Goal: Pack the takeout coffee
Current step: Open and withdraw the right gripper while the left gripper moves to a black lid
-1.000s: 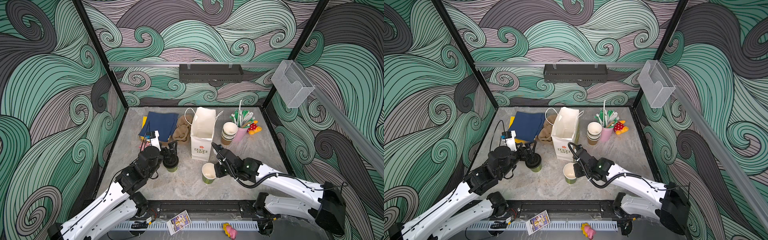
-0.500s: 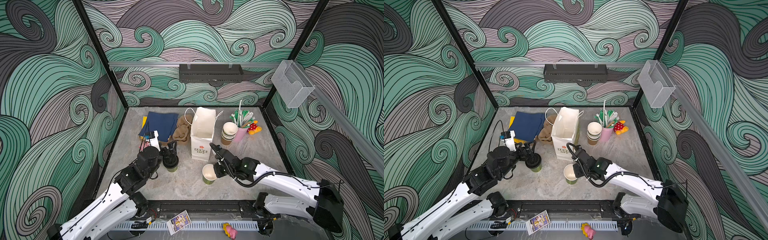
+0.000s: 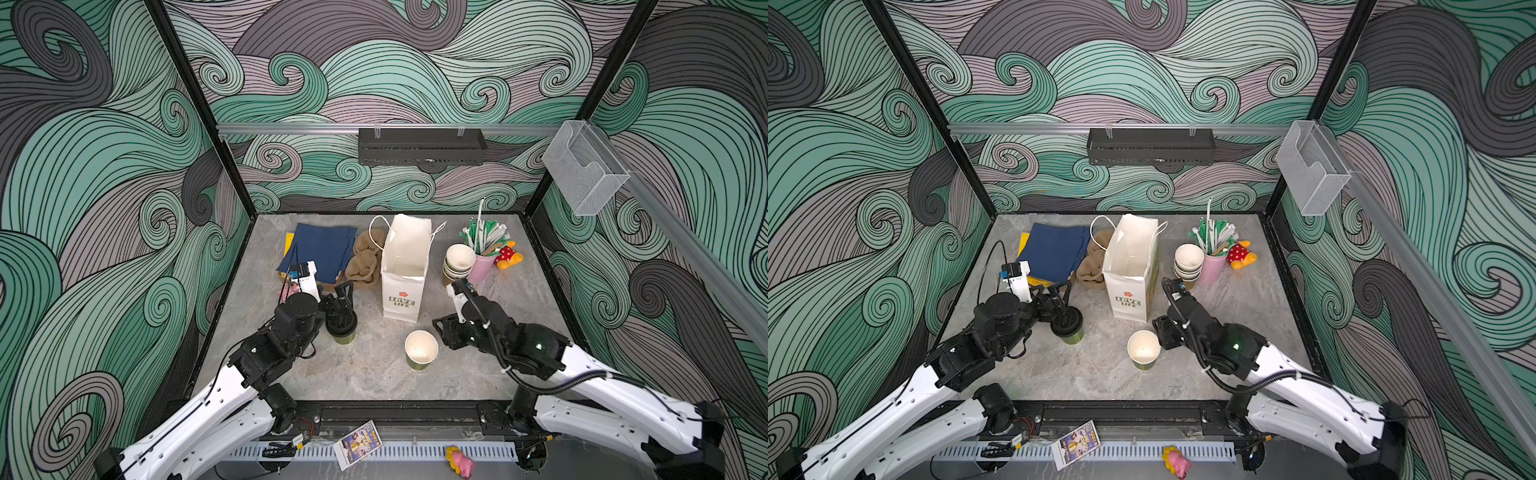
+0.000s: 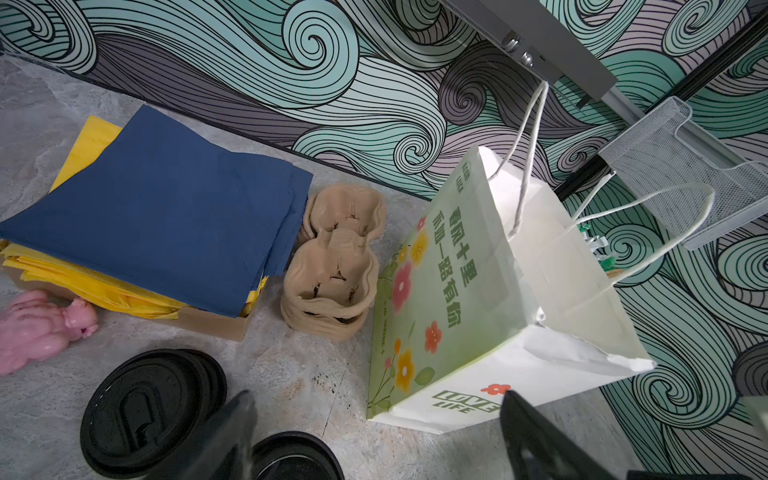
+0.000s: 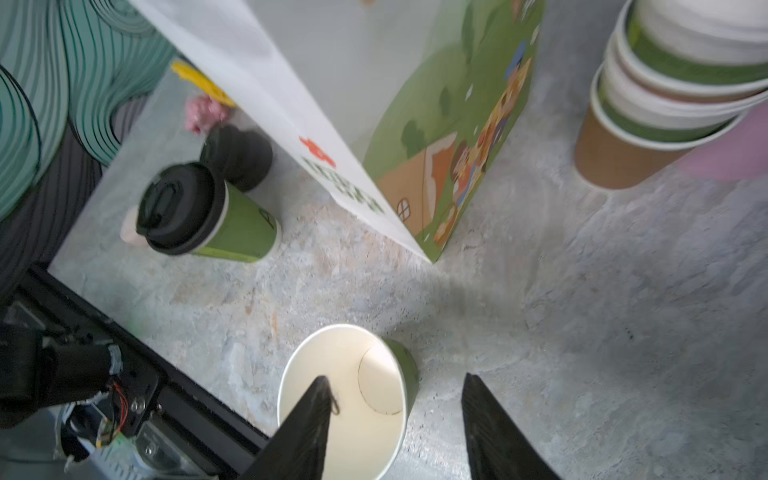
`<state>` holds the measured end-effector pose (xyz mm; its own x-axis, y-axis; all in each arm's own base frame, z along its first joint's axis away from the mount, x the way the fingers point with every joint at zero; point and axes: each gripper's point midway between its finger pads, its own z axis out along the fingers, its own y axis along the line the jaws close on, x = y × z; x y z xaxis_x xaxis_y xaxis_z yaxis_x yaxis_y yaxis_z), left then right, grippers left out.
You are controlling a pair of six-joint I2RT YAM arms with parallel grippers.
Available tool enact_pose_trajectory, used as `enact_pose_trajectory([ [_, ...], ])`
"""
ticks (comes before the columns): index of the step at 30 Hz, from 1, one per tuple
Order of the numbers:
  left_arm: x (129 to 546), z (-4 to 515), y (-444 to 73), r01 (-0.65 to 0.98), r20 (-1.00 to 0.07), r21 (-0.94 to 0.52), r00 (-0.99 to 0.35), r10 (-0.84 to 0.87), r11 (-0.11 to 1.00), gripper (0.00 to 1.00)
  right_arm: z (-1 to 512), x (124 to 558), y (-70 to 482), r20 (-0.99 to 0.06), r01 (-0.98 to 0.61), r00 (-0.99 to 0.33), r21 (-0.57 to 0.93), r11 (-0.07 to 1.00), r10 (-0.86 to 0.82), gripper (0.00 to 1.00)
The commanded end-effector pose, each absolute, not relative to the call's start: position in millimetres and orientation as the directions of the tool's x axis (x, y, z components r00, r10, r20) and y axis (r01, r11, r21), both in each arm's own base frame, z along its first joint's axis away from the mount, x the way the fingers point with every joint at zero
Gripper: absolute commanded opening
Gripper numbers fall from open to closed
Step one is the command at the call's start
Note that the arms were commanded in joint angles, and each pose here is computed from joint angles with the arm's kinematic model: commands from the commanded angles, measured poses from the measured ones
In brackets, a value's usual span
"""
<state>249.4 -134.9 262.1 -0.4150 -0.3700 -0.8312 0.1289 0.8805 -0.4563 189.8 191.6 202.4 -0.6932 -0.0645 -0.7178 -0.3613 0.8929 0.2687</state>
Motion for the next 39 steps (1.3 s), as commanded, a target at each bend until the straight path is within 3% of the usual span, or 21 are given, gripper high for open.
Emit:
enact_pose_trajectory([
  [1,251,265,-130,0.109,-0.835,-0.449,-0.405,-0.373,0.887,0.93,202,201,139,-0.764,-0.137,-0.638,0.228,0.964,0.09,0.58],
  [7,250,256,-116,0.018,-0.824,-0.41,-0.435,-0.363,0.912,0.93,196,201,121,-0.751,-0.05,-0.633,0.28,0.959,0.186,0.59],
  [13,242,246,-63,-0.199,-0.831,-0.19,-0.489,-0.266,0.961,0.94,192,202,126,-0.734,-0.065,-0.664,0.243,0.968,0.14,0.59],
  [16,243,237,-48,-0.233,-0.817,-0.15,-0.518,-0.253,0.961,0.95,191,203,128,-0.732,-0.07,-0.669,0.233,0.97,0.128,0.59],
  [25,274,167,-42,-0.291,-0.593,-0.405,-0.637,-0.491,0.867,0.95,190,198,122,-0.726,-0.062,-0.674,0.241,0.968,0.138,0.6],
  [32,296,109,-33,-0.423,-0.387,-0.494,-0.675,-0.628,0.759,0.87,195,193,109,-0.74,-0.043,-0.655,0.239,0.97,0.154,0.6],
  [39,310,85,-37,-0.435,-0.301,-0.473,-0.737,-0.605,0.766,0.88,199,193,109,-0.741,-0.048,-0.657,0.23,0.972,0.142,0.61],
])
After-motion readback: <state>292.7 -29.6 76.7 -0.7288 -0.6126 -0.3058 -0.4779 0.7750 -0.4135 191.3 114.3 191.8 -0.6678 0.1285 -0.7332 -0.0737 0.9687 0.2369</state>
